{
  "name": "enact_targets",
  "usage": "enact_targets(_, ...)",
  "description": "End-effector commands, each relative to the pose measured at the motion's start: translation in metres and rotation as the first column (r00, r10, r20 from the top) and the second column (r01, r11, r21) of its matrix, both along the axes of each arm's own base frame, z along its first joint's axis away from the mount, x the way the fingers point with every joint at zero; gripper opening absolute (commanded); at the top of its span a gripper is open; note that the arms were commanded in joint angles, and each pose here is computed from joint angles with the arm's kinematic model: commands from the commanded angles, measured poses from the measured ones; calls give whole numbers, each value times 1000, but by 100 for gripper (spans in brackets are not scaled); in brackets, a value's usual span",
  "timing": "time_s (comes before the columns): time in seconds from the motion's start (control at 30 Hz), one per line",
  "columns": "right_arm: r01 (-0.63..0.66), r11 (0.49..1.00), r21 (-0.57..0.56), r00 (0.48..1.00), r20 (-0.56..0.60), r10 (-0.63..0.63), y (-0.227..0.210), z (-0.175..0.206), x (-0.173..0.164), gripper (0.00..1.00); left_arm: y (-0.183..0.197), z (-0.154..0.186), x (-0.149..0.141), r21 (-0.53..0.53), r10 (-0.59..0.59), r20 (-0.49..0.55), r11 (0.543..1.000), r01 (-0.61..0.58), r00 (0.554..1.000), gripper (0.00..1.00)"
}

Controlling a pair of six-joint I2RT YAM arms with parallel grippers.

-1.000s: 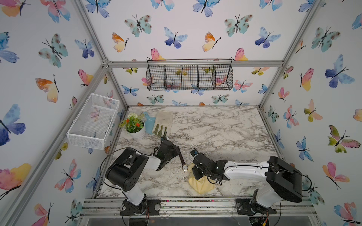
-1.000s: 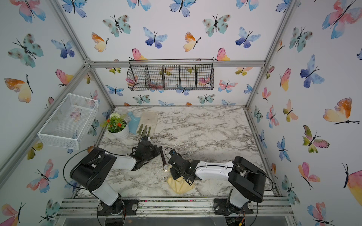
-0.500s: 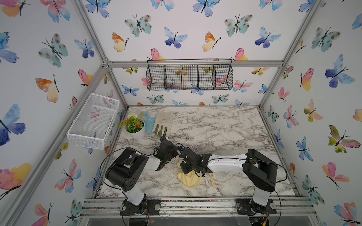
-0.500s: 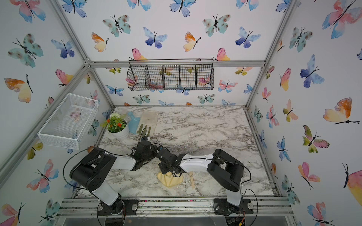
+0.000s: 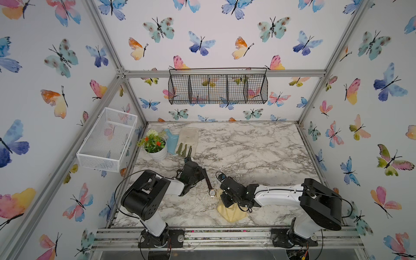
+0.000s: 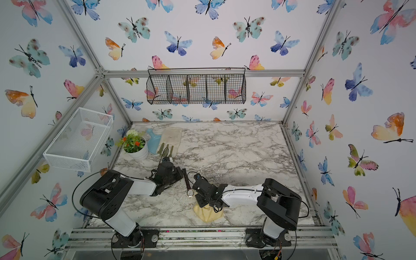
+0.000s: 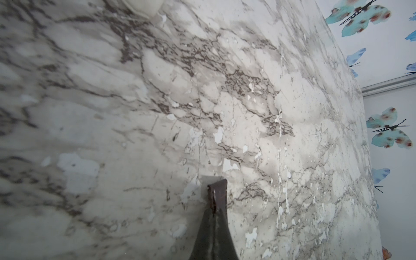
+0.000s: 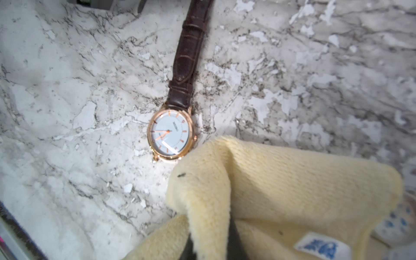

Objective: Wipe the watch dial
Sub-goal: Wipe the dirt from the watch dial, then move the watch to the center of the board.

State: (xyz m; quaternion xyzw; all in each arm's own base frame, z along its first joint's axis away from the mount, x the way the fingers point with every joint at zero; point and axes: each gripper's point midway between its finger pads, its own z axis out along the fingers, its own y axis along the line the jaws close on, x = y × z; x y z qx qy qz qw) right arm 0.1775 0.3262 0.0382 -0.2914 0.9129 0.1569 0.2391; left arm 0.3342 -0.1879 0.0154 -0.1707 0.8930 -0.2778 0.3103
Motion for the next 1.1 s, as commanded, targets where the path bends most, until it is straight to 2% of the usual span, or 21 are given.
enact_targets(0.0,42,999,-3,996,81,-41,-13,40,13,3,49,-70,-61,218,62,-285,976,2,957,0)
enact_targets(0.1,74,996,52,983,167,-82,-23,84,21,3,48,-68,-60,212,54,-281,977,7,958,1)
enact_targets(0.2,138,989,53,956,254,-147,-51,112,30,3,46,-64,-59,206,47,-274,979,11,961,15)
enact_targets(0.33,249,968,-19,934,271,-234,-104,113,41,2,41,-57,-56,183,25,-257,983,23,966,38)
enact_targets(0.43,322,946,-29,916,262,-304,-136,111,42,2,37,-53,-56,158,5,-246,987,35,969,53)
enact_targets(0.6,414,910,-1,880,256,-400,-163,112,41,2,30,-43,-56,120,-29,-226,991,58,974,68)
enact_targets(0.77,441,892,-95,887,198,-417,-167,85,38,2,30,-26,-57,115,-45,-196,991,69,980,82)
enact_targets(0.9,408,876,-258,913,105,-395,-166,38,29,2,35,-7,-56,144,-51,-162,987,74,985,93)
enact_targets(1.07,304,866,-397,935,-51,-351,-157,-17,13,2,40,10,-58,177,-62,-136,980,86,989,95)
